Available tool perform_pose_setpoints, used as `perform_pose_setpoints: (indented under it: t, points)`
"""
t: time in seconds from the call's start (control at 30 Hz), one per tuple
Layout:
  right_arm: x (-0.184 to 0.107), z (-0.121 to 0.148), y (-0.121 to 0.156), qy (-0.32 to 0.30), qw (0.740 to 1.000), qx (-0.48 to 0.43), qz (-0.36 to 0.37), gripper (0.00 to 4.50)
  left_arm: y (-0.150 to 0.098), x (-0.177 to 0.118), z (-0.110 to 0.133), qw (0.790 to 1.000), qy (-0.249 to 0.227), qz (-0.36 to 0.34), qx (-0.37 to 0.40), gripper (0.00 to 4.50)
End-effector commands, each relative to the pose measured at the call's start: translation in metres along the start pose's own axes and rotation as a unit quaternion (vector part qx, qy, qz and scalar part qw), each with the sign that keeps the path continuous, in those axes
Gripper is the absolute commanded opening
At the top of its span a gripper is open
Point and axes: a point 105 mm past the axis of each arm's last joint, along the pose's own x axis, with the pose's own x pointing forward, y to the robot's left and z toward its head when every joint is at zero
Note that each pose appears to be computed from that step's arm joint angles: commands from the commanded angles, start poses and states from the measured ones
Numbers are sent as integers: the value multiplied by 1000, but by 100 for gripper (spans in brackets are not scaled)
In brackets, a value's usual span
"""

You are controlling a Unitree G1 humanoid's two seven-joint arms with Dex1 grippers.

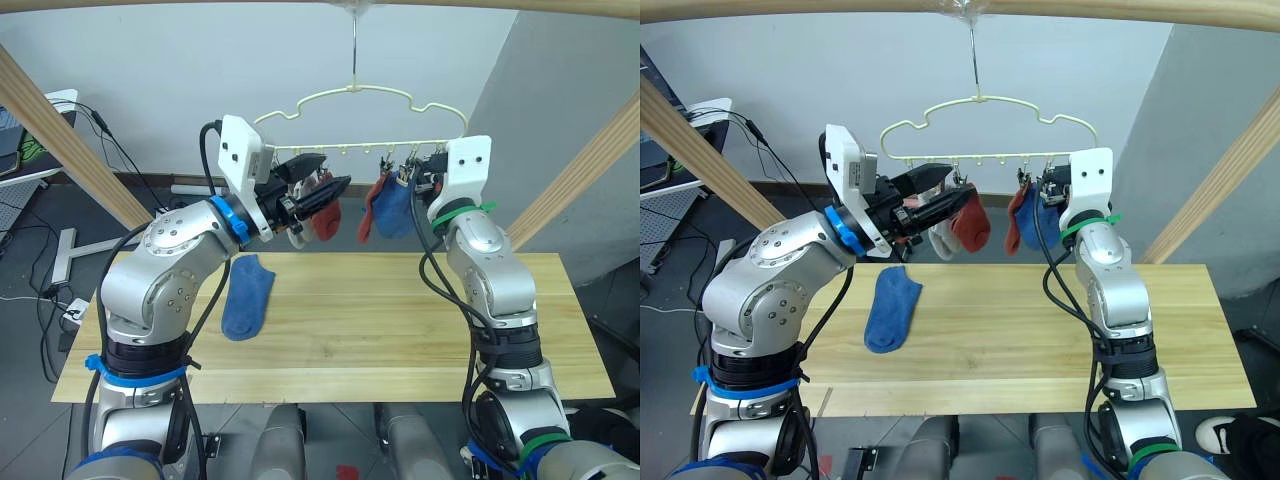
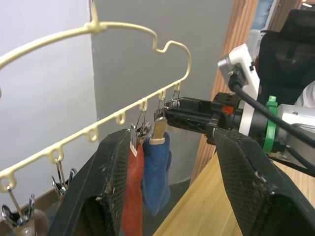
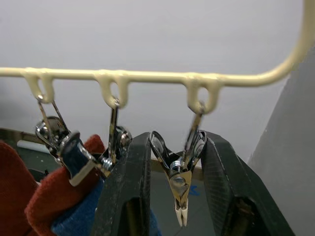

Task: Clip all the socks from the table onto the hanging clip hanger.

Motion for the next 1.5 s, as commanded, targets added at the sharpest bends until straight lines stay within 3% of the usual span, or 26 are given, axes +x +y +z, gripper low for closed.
perform_pose_setpoints:
  t: [0.03,0.5,0.8,1.5]
  points:
    - [0,18,3,-35,999,2,3,148,-4,1,12,1000,-20,-9,9,277]
    - [1,13,4,-25,1000,0,2,148,-6,2,16,1000,-26,-16,5,277]
    - [-1,7,-9,-7,999,8,-42,148,-7,2,17,999,-28,-18,4,277]
    - [-3,20,11,-18,1000,0,-21,148,-6,5,20,999,-33,-14,7,277]
